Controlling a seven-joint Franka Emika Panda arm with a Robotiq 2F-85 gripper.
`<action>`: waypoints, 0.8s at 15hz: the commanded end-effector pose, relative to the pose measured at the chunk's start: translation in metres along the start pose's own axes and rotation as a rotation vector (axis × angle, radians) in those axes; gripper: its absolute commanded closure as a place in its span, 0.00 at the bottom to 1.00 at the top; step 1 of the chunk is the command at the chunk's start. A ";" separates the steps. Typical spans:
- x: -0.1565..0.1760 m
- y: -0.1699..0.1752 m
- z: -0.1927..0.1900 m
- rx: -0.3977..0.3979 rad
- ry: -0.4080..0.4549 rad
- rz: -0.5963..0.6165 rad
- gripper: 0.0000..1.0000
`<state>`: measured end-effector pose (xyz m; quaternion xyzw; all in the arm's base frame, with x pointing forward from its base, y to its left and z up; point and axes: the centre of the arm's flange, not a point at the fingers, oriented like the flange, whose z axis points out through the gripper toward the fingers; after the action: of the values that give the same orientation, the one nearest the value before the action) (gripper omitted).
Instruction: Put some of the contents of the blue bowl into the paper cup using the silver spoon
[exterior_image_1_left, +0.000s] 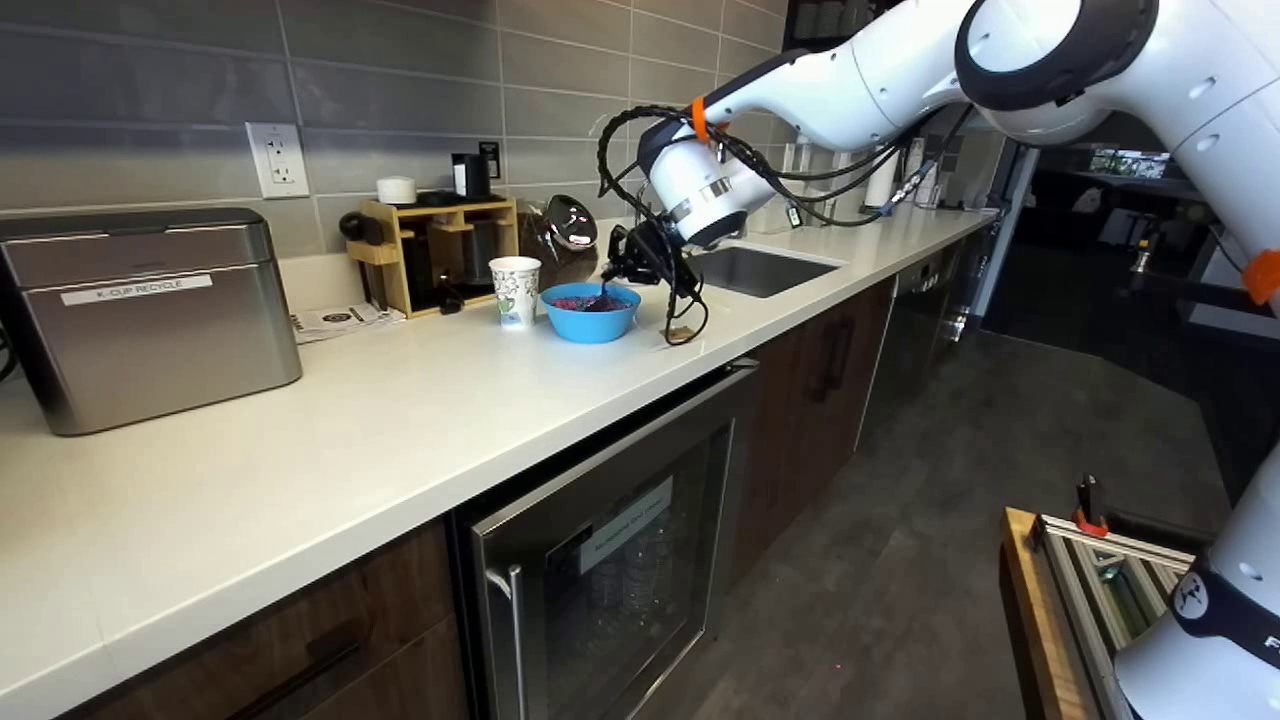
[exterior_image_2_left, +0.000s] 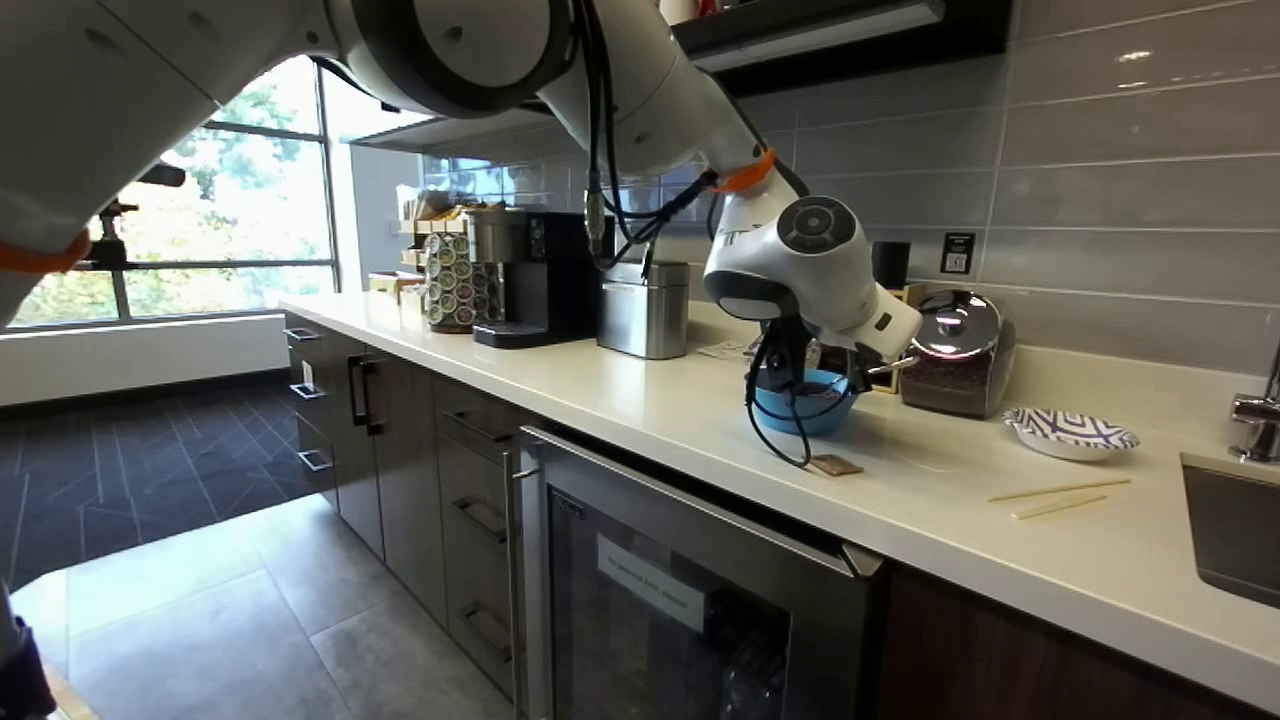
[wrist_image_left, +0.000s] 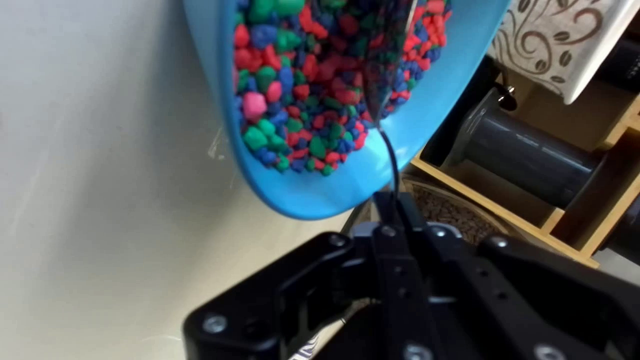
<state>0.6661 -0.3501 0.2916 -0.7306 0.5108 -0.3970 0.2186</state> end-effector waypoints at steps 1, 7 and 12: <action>0.003 0.014 0.002 0.065 -0.052 0.030 1.00; 0.012 0.019 -0.005 0.157 -0.104 0.090 1.00; 0.019 0.007 -0.018 0.254 -0.122 0.114 1.00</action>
<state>0.6562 -0.3696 0.2984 -0.7024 0.4975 -0.3905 0.3265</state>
